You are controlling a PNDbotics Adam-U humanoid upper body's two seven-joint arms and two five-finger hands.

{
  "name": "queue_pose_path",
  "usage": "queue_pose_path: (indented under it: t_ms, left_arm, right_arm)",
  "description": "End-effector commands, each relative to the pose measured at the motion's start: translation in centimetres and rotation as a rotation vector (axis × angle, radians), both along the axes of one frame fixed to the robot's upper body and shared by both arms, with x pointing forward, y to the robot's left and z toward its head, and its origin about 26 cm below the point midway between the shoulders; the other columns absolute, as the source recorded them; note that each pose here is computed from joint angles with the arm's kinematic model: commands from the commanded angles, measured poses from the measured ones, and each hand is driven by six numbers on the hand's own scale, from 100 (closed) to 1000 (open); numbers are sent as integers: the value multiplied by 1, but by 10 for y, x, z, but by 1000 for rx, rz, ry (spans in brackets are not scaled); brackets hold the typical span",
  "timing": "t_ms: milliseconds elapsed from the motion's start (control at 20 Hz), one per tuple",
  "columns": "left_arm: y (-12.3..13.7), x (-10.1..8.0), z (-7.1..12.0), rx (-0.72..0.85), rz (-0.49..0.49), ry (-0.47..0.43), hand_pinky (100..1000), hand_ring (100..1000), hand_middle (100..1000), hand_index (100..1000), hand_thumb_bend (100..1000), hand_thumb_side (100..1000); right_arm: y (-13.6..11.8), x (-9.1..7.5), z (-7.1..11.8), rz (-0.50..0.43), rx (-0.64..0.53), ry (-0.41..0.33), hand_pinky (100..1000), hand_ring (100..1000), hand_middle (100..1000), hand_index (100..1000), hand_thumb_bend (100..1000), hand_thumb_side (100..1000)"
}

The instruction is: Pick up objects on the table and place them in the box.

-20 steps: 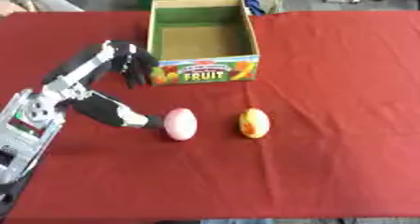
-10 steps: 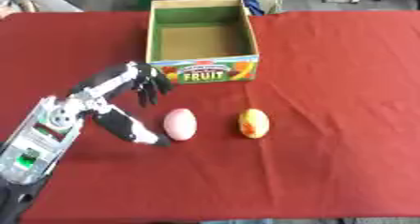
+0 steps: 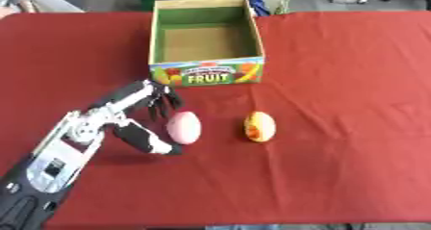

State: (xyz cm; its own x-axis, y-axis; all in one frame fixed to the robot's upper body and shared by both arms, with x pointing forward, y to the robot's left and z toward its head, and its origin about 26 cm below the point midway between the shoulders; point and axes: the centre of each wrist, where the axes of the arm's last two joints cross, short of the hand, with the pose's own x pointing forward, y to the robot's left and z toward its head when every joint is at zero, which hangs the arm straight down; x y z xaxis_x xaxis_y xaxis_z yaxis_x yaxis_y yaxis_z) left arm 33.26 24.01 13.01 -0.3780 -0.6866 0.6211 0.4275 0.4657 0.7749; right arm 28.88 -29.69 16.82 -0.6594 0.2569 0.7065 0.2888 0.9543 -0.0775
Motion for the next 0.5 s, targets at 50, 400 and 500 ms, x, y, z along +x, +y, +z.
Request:
queue_pose_path:
  t_ms: [50,400,500]
  left_arm:
    - [-2,4,3,11,13,-26,495,555,599,708,694,100]
    - [-5,10,-8,20,59,-38,462,518,552,676,611,100]
    - [-6,11,-10,24,68,-41,446,501,534,663,582,100]
  right_arm:
    - [-1,1,7,8,-7,-19,604,702,650,809,100,366]
    - [0,0,6,13,-4,-16,604,702,647,802,100,364]
    - [0,0,6,13,-4,-15,604,702,646,800,100,364]
